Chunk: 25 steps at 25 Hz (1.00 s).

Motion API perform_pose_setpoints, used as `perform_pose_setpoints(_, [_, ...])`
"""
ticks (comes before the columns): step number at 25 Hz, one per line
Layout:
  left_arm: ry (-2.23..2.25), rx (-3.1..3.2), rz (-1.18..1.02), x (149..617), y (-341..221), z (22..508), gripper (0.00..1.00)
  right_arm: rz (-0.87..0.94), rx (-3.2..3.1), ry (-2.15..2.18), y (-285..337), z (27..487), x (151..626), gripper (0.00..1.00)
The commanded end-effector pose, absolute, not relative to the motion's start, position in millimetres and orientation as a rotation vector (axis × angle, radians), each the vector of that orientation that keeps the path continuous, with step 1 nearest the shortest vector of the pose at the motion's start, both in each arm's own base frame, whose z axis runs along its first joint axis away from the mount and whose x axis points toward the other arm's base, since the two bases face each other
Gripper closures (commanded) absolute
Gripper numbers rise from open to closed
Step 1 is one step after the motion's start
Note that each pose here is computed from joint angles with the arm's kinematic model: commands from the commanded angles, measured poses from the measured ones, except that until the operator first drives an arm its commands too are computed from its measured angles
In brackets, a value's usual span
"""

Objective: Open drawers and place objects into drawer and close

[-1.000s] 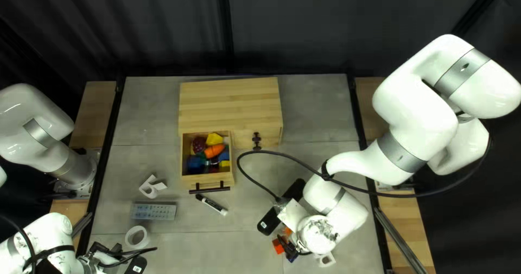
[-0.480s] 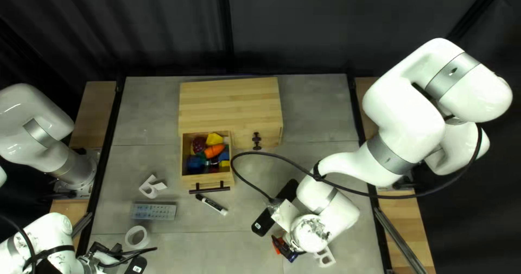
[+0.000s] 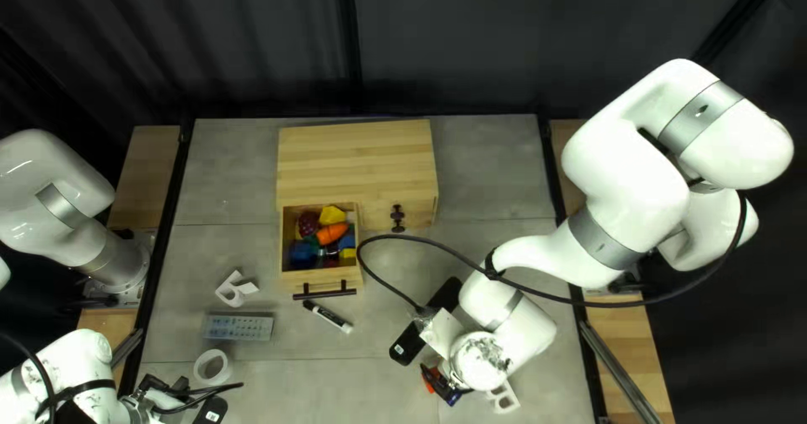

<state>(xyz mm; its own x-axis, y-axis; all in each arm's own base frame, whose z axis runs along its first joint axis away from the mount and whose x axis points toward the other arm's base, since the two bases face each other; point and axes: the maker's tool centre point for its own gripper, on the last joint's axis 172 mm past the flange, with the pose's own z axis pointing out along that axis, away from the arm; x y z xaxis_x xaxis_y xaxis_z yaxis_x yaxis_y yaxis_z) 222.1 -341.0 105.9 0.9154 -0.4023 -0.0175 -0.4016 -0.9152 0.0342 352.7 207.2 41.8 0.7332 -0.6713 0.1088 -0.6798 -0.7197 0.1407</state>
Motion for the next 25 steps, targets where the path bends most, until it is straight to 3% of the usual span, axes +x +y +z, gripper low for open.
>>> perform_pose_setpoints(1, [-0.639, 3.045, -0.038, 222.1, -341.0, 105.9, 0.00, 0.075, 2.759, -1.085, 206.8, 47.2, 351.6, 0.13])
perform_pose_setpoints(9, [-0.639, 3.045, -0.038, 222.1, -341.0, 105.9, 0.00, 0.074, 2.755, -1.091, 207.5, 47.0, 352.8, 0.14])
perform_pose_setpoints(15, [-0.639, 3.045, -0.038, 222.1, -341.0, 105.9, 0.00, 0.073, 2.753, -1.097, 207.1, 46.6, 354.0, 0.29])
perform_pose_setpoints(19, [-0.639, 3.045, -0.038, 222.1, -341.0, 105.9, 0.00, 0.074, 2.751, -1.102, 206.0, 46.4, 353.9, 0.44])
perform_pose_setpoints(21, [-0.639, 3.045, -0.038, 222.1, -341.0, 105.9, 0.00, 0.074, 2.750, -1.104, 205.8, 45.6, 354.1, 0.81])
perform_pose_setpoints(22, [-0.639, 3.045, -0.038, 222.1, -341.0, 105.9, 0.00, 0.074, 2.750, -1.104, 205.8, 45.2, 354.0, 0.81])
perform_pose_setpoints(23, [-0.639, 3.045, -0.038, 222.1, -341.0, 105.9, 0.00, 0.074, 2.750, -1.105, 205.8, 45.1, 353.9, 0.92])
perform_pose_setpoints(25, [-0.639, 3.045, -0.038, 222.1, -341.0, 105.9, 0.00, 0.075, 2.749, -1.105, 205.8, 44.9, 353.4, 0.93])
